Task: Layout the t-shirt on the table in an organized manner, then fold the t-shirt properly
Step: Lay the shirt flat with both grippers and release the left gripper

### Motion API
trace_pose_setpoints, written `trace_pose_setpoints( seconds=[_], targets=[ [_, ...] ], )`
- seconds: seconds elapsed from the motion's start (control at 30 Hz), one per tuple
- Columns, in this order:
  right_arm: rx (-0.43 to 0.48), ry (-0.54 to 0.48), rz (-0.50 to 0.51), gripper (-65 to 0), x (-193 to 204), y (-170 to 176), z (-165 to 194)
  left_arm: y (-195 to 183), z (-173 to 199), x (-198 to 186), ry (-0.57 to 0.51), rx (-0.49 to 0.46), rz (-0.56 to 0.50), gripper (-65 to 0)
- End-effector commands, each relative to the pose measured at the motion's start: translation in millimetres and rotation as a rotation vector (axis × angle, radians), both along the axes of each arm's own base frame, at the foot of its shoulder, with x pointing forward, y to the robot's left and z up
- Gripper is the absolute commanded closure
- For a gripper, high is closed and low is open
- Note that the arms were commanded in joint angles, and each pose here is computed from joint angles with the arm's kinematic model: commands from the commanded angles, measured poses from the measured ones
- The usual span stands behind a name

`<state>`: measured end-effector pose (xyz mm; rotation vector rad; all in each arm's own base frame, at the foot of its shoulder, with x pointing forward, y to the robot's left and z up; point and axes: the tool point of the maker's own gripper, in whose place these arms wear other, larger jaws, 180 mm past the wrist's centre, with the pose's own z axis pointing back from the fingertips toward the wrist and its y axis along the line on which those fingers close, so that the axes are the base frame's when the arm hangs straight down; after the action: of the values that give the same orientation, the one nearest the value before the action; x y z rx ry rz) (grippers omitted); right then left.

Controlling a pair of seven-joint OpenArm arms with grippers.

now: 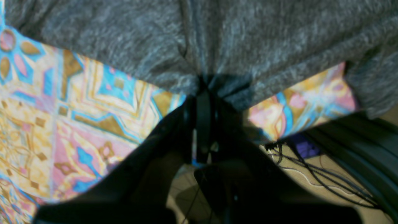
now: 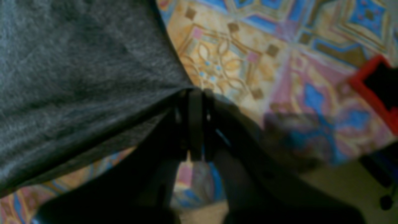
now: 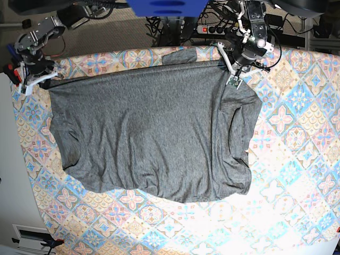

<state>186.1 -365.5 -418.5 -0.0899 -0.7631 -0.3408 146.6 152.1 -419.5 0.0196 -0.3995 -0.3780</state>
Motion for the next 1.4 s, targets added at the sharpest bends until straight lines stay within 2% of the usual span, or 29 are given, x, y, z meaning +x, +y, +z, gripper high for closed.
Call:
trace_pose_setpoints(
  seconds=[0.0, 0.17, 0.43, 0.53, 0.6, 0.63, 0.7, 0.9, 1.2, 1.37],
  targets=[
    [-0.060, -0.051, -0.031, 0.0, 7, -20, 20, 15, 2, -6, 0.015, 0.063, 0.013, 0.0],
    [-0.049, -0.038, -0.033, 0.0, 2, -18, 14, 28, 0, -12, 0.032, 0.078, 0.059, 0.0],
    [-0.026, -0.045, -0.032, 0.0, 3, -6, 9, 19, -6, -14, 0.044, 0.044, 0.082, -0.6],
    [-0.023, -0.044, -0.032, 0.0, 3, -6, 8, 13, -6, -14, 0.044, 0.032, 0.071, -20.9],
    [-0.019, -0.041, -0.033, 0.0, 3, -5, 7, 7, -5, -15, 0.048, 0.022, 0.016, -33.4],
    [-0.018, -0.041, -0.032, 0.0, 3, -5, 7, 4, -3, -15, 0.046, 0.020, -0.019, -38.1],
    [-0.019, -0.043, -0.032, 0.0, 3, -5, 7, -1, -1, -17, 0.046, 0.013, -0.074, -43.1],
    [-0.019, -0.041, -0.032, 0.0, 3, -5, 7, -3, 3, -8, -0.001, -0.010, -0.042, -43.9],
    [-0.019, -0.041, -0.032, 0.0, 3, -5, 7, -25, 34, 32, -0.315, -0.143, -0.067, -43.9],
    [-0.017, -0.038, -0.031, 0.0, 3, -4, 6, -31, 46, 38, -0.410, -0.184, -0.084, -43.9]
  ],
)
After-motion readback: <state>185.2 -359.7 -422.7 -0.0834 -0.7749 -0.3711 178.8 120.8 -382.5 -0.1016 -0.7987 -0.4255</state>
